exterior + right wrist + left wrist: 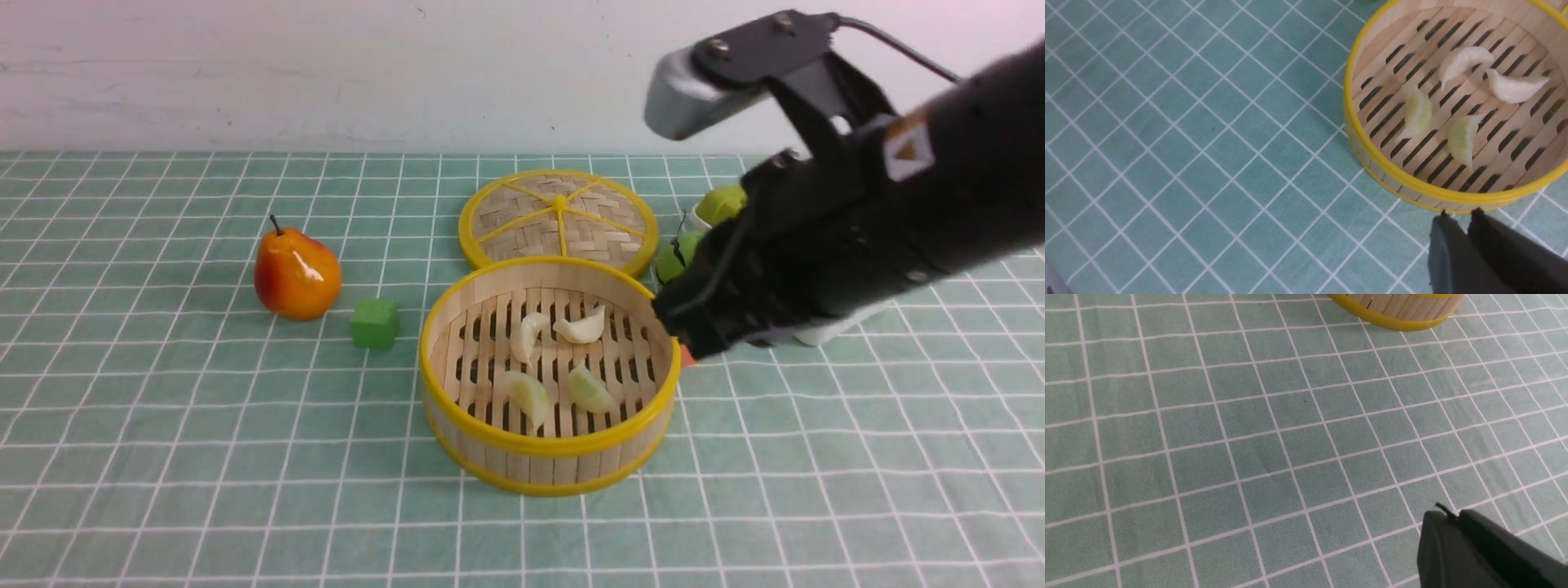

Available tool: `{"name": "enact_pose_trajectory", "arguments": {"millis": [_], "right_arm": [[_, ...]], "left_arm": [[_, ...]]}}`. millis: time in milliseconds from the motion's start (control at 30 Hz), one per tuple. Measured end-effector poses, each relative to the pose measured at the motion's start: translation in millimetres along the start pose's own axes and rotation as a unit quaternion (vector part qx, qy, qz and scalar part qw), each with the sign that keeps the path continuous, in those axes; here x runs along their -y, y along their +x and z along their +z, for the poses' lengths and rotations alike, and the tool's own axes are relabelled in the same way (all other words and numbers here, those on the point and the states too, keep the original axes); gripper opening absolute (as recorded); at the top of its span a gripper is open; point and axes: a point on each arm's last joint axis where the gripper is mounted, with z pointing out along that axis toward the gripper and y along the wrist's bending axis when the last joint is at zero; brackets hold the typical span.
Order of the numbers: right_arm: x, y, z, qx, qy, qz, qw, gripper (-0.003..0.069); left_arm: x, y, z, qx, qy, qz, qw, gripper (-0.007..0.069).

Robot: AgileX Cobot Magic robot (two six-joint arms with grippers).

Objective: Put the dumplings into the steamer on the table with the blue tablecloth.

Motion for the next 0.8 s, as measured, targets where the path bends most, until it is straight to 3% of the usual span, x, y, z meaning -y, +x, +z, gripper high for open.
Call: {"name": "enact_pose_trajectory", "arguments": {"millis": [100, 500, 800], "right_arm": [[-11.0, 22.0, -21.1, 0.02, -0.011, -0.013, 1.0, -0.0018], [-23.2, 76.2, -62.2, 0.057, -0.035, -0.012, 0.998, -0.0019], [-16.2, 110.8, -117.4, 0.163, 0.025, 0.018, 0.986, -0.0021]], "left_arm": [[0.0, 0.0, 0.0, 0.0, 0.0, 0.0, 1.0, 0.0037], [0.0, -0.1, 0.0, 0.001, 0.0, 0.0, 1.0, 0.0049], [0.0, -0.1, 0.0, 0.001, 0.0, 0.0, 1.0, 0.0059]]}}
